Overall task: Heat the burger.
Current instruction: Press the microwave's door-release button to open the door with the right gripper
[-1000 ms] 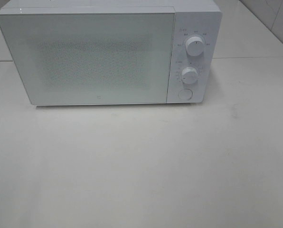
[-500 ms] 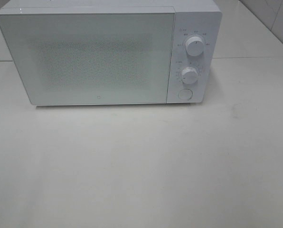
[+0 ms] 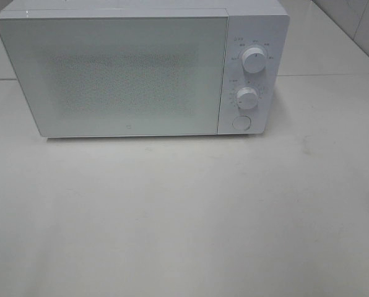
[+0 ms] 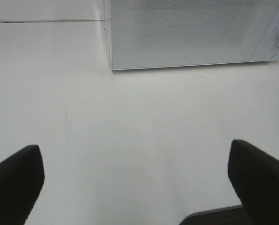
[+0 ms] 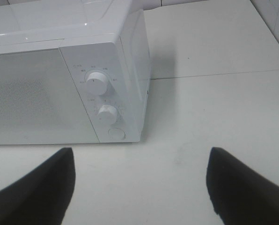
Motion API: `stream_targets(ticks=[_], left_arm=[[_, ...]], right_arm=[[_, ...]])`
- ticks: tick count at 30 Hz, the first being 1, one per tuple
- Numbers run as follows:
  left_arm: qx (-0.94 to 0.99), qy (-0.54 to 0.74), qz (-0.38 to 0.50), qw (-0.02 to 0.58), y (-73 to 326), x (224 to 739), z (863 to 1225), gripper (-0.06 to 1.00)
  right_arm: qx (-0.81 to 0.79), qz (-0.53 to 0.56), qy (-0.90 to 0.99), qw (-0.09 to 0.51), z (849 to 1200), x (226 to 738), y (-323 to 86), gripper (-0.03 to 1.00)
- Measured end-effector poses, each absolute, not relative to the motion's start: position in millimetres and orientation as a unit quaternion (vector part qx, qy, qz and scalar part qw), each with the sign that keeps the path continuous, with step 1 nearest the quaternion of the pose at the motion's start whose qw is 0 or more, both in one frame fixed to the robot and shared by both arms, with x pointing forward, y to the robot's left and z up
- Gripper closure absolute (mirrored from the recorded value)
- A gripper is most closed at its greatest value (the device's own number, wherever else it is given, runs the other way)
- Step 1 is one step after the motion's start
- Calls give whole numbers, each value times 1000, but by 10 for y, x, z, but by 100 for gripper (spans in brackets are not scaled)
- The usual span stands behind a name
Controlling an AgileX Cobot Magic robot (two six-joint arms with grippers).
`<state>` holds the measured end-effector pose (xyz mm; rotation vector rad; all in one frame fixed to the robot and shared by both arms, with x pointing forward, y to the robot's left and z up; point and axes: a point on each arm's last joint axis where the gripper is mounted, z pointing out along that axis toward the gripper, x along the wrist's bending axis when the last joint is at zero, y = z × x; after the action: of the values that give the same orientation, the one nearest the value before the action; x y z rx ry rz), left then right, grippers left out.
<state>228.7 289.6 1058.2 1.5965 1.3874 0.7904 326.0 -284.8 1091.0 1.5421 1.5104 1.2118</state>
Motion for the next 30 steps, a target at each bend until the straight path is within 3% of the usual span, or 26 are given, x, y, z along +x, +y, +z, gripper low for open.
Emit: stream_targets(ticks=[16,30], left_arm=[[639,555,316,428,2896,2287,10582,-5],[639,555,316,428,2896,2287,10582,-5]], right_arm=[[602,455,565,334,10764,3967,-2819,22],[587,480,524,387,10297,4371,-2844,22]])
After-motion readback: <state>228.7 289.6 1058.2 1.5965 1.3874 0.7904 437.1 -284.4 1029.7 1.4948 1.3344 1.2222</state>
